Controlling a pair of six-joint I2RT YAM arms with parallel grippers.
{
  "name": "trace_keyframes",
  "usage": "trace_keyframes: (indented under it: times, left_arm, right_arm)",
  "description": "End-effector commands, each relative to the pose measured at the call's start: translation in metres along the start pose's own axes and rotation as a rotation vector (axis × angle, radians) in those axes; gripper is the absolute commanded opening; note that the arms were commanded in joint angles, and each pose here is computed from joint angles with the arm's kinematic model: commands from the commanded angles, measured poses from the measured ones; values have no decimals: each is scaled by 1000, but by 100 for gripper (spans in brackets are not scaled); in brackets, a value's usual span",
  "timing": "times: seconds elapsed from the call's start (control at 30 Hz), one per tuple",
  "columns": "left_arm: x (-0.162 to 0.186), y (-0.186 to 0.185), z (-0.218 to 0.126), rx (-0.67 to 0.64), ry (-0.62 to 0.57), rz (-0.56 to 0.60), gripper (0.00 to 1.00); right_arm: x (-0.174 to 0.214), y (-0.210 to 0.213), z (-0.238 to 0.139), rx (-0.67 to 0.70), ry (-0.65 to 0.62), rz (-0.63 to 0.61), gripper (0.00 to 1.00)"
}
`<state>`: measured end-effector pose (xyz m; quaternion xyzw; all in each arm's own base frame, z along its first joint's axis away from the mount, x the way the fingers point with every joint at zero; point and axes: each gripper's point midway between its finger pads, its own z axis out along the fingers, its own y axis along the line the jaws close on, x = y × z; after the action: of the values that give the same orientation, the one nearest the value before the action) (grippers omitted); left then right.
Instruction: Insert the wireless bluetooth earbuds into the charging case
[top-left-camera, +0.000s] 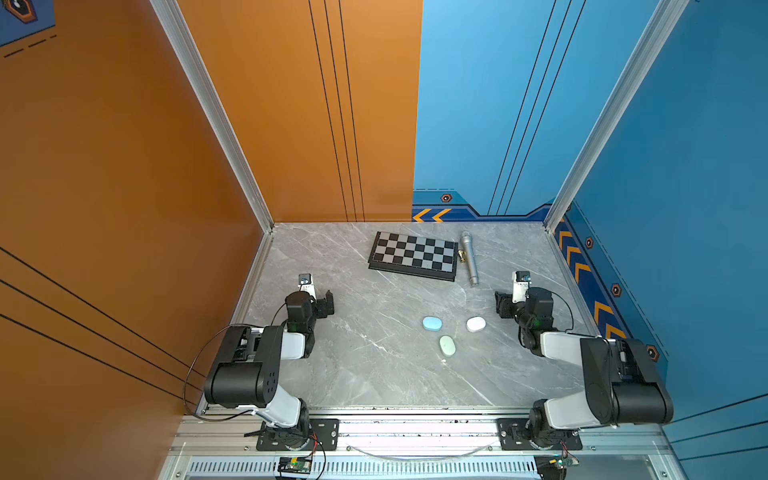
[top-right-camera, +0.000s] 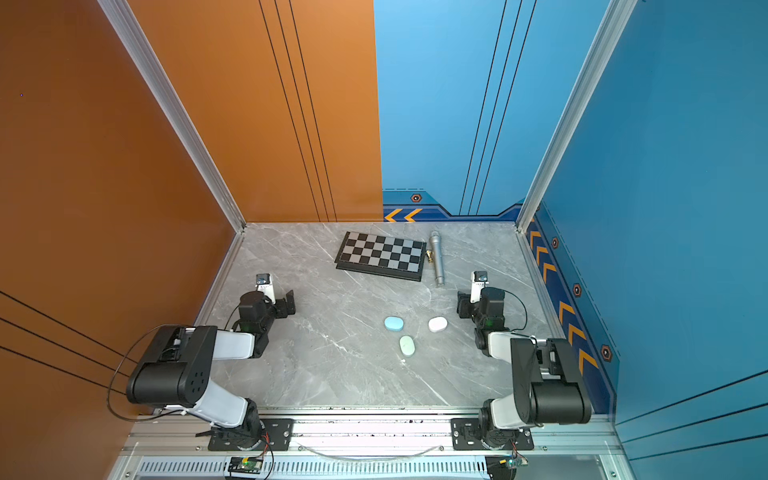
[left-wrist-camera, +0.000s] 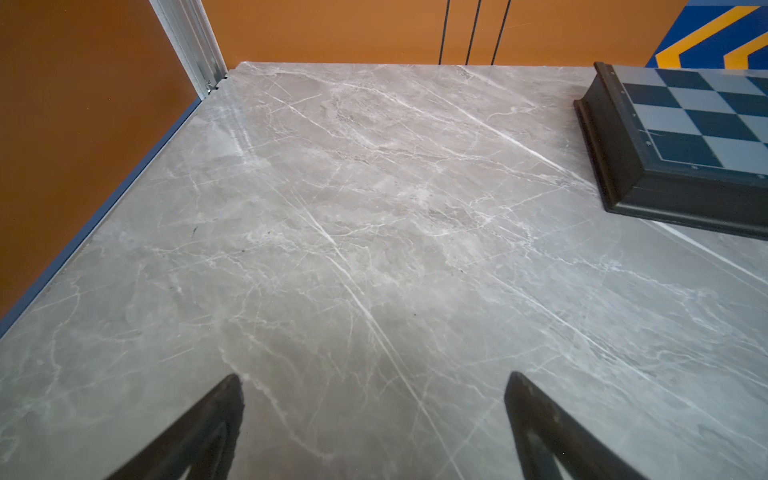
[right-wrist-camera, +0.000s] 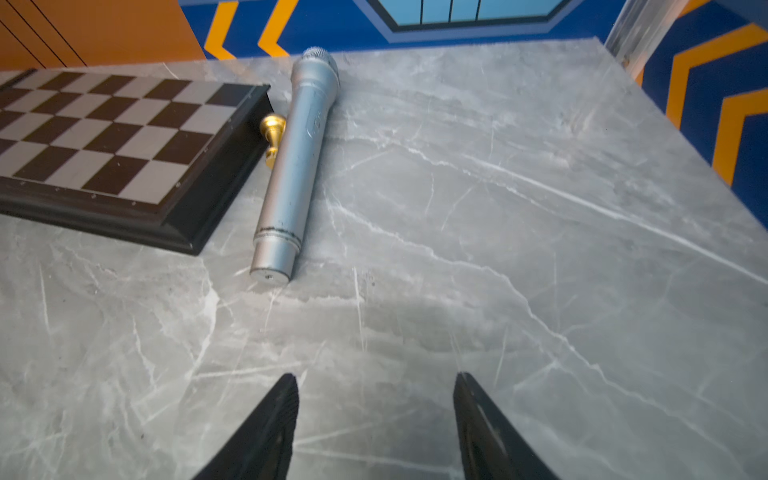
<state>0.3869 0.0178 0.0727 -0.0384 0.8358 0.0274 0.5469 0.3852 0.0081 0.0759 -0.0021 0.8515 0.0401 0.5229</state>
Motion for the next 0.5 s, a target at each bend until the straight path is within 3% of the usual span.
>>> trace_keyframes:
  times: [0.0,0.1,0.13,0.47]
  left_arm:
    - [-19,-2,0,18,-79,2,98]
    - [-19,-3,1,-8,-74,21,98]
    - [-19,-3,0,-9,-74,25,98]
    - [-19,-5,1,-5,-72,31,98]
  right_arm:
    - [-19,-3,-1,6,-147,4,73]
    - [-17,-9,0,59,-115,3,97]
    - [-21,-11,0,58,-147,24,100]
    - [-20,-12,0,88,-135,9,100]
